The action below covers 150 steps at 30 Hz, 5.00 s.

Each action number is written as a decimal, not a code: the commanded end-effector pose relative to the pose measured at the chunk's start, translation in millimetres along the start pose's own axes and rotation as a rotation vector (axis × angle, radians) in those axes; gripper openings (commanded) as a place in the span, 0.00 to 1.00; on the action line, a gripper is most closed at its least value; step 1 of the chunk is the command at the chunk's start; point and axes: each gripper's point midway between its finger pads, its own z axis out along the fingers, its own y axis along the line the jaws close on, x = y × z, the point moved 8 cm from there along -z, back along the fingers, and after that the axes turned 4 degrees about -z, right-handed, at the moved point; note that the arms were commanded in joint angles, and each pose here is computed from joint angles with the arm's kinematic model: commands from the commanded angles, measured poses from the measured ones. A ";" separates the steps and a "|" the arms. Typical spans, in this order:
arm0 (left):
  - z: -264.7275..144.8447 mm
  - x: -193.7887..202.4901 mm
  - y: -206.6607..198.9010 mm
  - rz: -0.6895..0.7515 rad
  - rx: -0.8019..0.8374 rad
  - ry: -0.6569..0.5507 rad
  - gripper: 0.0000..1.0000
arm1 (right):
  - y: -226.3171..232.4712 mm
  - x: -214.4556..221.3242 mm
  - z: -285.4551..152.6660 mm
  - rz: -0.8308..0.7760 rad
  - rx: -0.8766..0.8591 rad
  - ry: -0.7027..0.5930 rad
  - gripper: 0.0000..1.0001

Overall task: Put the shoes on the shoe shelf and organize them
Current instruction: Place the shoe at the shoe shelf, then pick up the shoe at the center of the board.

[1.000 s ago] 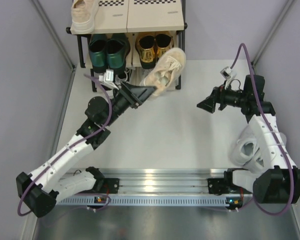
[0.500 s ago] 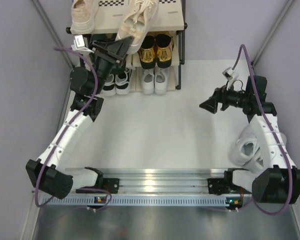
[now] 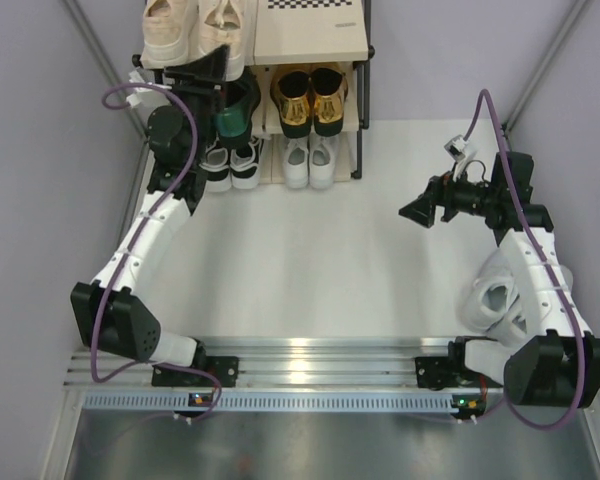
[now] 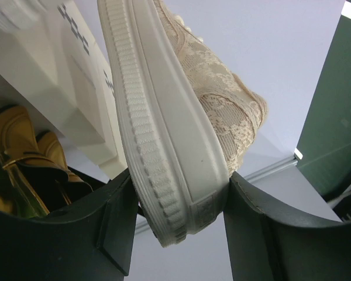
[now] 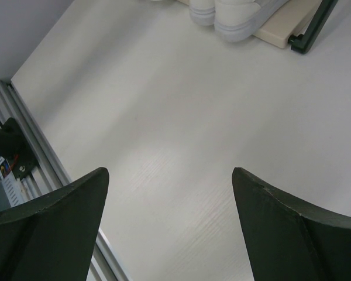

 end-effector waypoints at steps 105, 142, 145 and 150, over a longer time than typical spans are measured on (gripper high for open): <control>-266.5 8.8 118.7 0.064 -0.317 0.519 0.98 | -96.8 68.3 -124.4 0.106 0.888 0.580 0.87; -261.6 107.4 137.2 0.147 -0.360 0.977 0.98 | -63.9 176.2 -157.9 0.226 0.746 0.849 0.58; -260.6 113.6 134.9 0.151 -0.339 0.995 0.98 | -72.0 168.0 -155.2 0.230 0.753 0.795 0.35; -256.1 132.4 128.6 0.180 -0.281 1.046 0.98 | -75.8 133.3 -149.0 0.211 0.702 0.629 0.00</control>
